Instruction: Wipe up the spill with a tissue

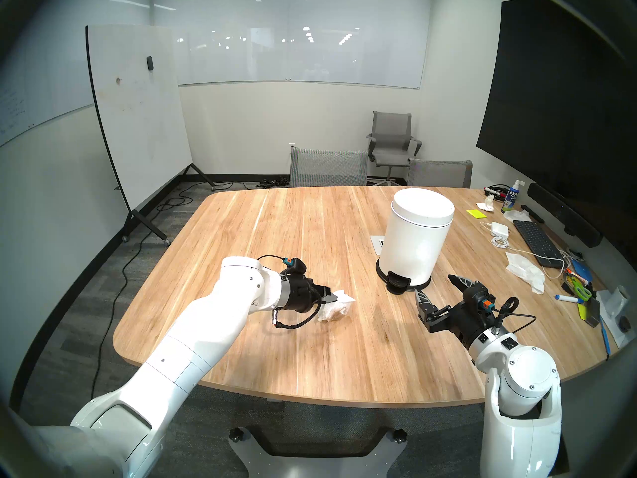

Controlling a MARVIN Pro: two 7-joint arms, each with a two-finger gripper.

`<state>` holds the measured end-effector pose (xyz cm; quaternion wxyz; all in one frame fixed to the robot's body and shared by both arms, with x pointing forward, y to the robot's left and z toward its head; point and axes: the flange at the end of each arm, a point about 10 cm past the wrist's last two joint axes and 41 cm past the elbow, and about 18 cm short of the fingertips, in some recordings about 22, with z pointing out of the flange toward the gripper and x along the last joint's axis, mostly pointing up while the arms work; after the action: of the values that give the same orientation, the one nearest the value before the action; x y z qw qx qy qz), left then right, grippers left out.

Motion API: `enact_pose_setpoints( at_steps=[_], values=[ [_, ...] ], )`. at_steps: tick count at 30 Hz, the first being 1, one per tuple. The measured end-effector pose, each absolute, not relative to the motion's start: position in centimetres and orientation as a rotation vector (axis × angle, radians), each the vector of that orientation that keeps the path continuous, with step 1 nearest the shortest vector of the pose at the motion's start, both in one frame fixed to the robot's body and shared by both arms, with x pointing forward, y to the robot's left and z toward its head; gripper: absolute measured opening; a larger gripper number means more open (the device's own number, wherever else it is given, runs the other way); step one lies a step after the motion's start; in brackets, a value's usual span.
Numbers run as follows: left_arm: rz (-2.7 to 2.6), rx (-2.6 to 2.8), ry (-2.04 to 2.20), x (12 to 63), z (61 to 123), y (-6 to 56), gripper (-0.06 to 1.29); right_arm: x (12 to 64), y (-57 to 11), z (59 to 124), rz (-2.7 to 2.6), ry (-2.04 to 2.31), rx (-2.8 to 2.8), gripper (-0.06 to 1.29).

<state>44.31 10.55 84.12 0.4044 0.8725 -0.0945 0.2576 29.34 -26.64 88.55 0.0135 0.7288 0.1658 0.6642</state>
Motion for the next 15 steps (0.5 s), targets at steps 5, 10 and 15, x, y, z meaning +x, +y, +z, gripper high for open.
enact_pose_setpoints(
  at_steps=[5,10,15],
  values=[
    [0.610,2.231,-0.203,44.42,83.91,10.73,-0.02,29.34,-26.64,88.56,2.069,0.517,2.270,1.24],
    [0.574,2.258,-0.183,44.34,83.61,10.86,0.00,29.34,-26.64,88.56,2.069,0.517,2.270,1.24],
    [0.562,2.307,-0.167,44.58,83.25,11.50,0.09,29.34,-26.64,88.56,2.069,0.517,2.270,1.24]
  ],
)
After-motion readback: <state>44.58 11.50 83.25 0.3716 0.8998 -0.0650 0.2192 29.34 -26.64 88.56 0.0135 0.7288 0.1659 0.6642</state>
